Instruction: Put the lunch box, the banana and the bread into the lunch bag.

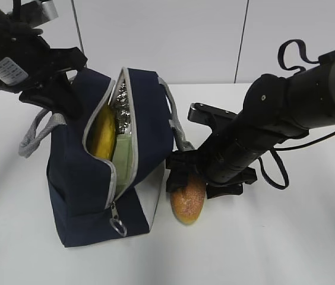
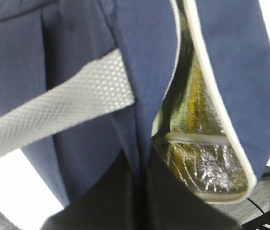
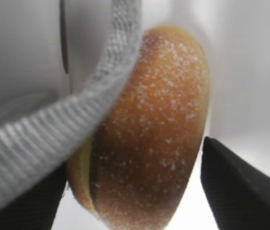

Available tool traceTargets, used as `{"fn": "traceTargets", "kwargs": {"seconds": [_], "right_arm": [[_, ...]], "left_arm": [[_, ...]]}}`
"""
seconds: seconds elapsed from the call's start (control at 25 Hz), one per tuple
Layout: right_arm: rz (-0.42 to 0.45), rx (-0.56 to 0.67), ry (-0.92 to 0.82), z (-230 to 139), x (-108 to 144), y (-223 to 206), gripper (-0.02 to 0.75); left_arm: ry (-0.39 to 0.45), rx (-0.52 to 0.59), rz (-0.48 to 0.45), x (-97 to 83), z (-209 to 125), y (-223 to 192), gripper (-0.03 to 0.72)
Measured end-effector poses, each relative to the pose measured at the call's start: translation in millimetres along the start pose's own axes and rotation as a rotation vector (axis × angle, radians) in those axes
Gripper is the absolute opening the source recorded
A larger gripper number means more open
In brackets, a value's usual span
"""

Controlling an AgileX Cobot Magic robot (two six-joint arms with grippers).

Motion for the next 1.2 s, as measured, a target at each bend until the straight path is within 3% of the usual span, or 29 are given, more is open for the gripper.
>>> {"fn": "traceTargets", "kwargs": {"seconds": [0.36,0.68,0.96,1.08,1.2], "right_arm": [[-0.002,0.000,0.004,2,0,-2,0.454],[-0.086,0.044,0.077,4,-19,11,0.443],[-0.184,0.015,0.064,18,-51,54,0.440],[-0.174,-0.019,0.072,25,-46,78,0.438],[-0.101,-0.054,0.097,34,-27,104,0.438]], "left_arm": [[0.000,0.000,0.000,0.0,0,0,-0.002],[0.000,0.001,0.000,0.0,0,0,-0.002],[0.000,0.001,0.000,0.0,0,0,-0.002],[0.000,0.001,0.000,0.0,0,0,-0.002],[0.000,0.001,0.000,0.0,0,0,-0.002]]}}
Point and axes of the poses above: a point on each arm's last joint axis where the gripper is mounted, y pointing back along that axis away from the gripper, x along the wrist's bending axis when the last joint is at zero, z = x × y, the point moved 1 cm from there along -y, pointing out along that axis toward the gripper, and after that the axes turned 4 degrees about -y, right-handed, at the moved point
